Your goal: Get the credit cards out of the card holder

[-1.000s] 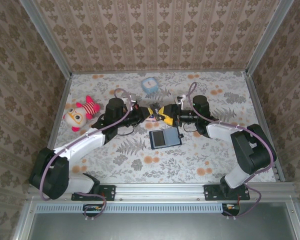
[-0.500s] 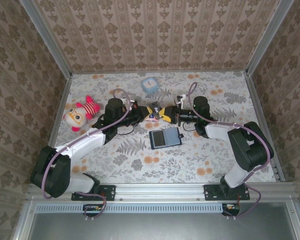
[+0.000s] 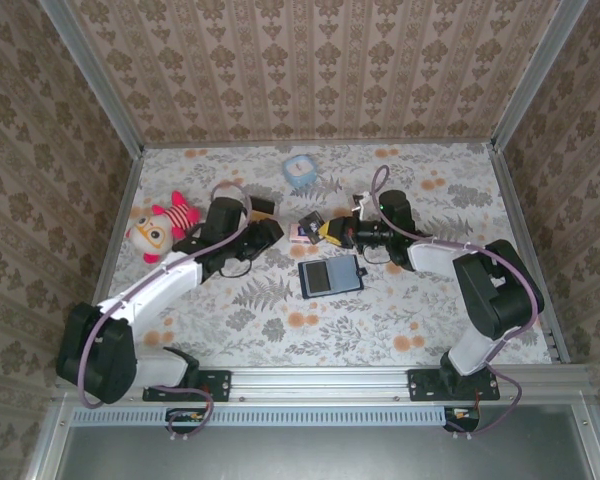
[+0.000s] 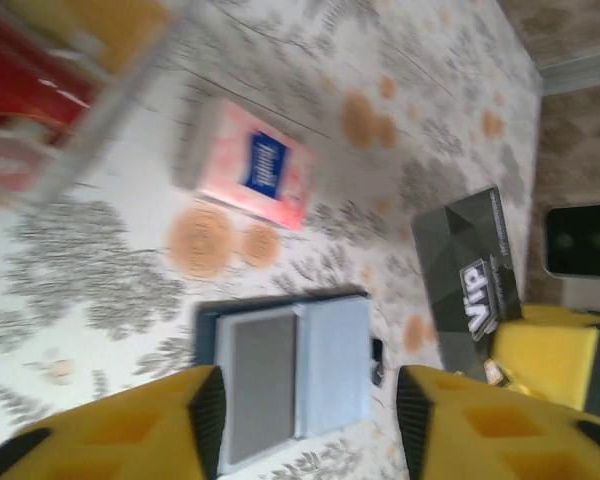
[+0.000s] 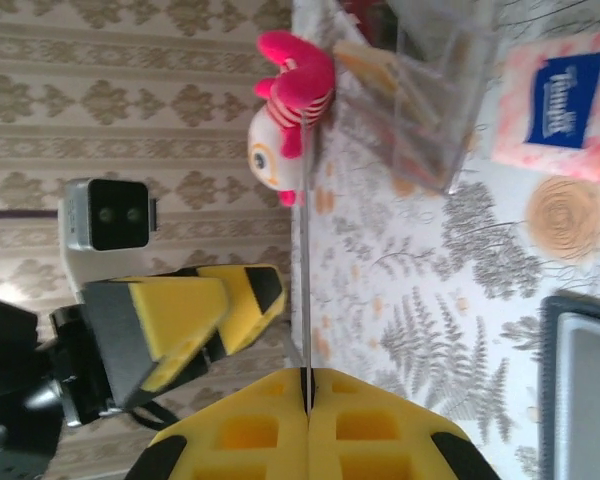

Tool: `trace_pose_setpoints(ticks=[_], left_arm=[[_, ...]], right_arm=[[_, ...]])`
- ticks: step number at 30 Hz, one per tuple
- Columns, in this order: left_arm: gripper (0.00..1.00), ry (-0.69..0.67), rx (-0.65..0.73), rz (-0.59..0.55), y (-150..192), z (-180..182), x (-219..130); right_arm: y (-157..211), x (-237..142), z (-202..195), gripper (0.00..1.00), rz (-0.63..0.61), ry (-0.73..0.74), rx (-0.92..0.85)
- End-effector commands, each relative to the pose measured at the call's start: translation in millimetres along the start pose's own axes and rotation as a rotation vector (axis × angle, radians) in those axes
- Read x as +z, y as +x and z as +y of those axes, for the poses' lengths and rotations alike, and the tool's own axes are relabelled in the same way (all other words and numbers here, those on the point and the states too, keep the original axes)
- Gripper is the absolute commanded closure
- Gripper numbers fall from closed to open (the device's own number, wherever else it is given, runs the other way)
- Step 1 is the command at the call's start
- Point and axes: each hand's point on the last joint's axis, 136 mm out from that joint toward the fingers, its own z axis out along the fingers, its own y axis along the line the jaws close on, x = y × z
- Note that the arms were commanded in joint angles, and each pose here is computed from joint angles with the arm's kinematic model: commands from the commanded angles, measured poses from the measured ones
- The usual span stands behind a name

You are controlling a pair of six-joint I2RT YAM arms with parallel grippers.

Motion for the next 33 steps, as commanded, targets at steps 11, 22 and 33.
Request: trace_pose_setpoints(ticks=[11,22,33], left_arm=[[0.1,-0.221,-0.072,-0.1,-46,82,-39],[0.0,-0.225,-0.034,-0.177,-54,95,-64],[0.0,-0.22,-0.047,-0.131,-52,108,-66]], right_arm=[[-8,31,-1,1.0,0.066,0.334,-0.465],[-31,91,36,1.0,0.135,0.452,-0.969],[-56,149,40,1.0,0.226,0.429,-1.368]])
